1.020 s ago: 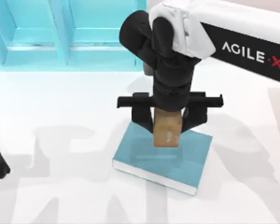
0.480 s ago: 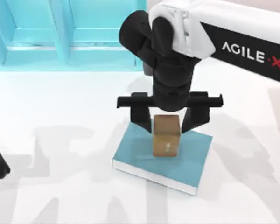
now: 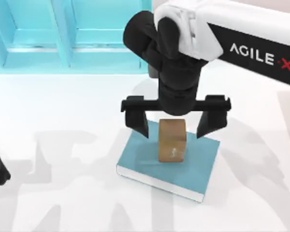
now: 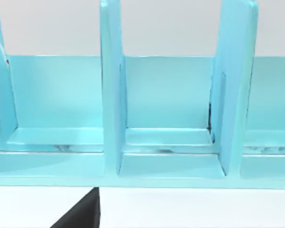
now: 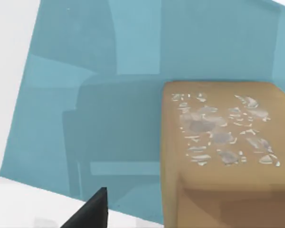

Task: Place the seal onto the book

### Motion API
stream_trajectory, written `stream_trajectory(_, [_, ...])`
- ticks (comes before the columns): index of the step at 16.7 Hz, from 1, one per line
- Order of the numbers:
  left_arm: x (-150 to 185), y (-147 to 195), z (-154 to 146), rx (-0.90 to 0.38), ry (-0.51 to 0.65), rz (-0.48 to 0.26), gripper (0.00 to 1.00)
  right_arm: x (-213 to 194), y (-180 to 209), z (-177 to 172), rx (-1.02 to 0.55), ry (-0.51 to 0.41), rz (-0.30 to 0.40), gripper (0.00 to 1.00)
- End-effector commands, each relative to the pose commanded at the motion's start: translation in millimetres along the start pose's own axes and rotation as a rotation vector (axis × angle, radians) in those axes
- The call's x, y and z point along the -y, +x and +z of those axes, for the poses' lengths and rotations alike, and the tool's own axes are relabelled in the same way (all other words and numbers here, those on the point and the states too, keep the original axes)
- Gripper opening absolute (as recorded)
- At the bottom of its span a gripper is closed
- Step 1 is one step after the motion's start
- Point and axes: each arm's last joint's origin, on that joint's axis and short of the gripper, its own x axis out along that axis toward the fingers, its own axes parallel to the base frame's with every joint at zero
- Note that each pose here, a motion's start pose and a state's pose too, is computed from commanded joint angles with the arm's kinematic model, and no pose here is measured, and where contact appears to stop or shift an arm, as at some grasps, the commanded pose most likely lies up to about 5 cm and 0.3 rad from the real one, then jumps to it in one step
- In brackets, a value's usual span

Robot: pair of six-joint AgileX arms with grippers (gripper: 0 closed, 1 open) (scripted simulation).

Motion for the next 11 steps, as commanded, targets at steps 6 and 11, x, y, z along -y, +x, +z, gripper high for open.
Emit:
stream_trajectory(6, [0,0,0,0.000,0.000,0.000,1.00,0,-8,1,-0.002,0.001,-0.002,1.00])
stream_trajectory(11, [0,0,0,0.000,0.000,0.000,1.00,0,-30,0,0.000,0.001,0.000,1.00])
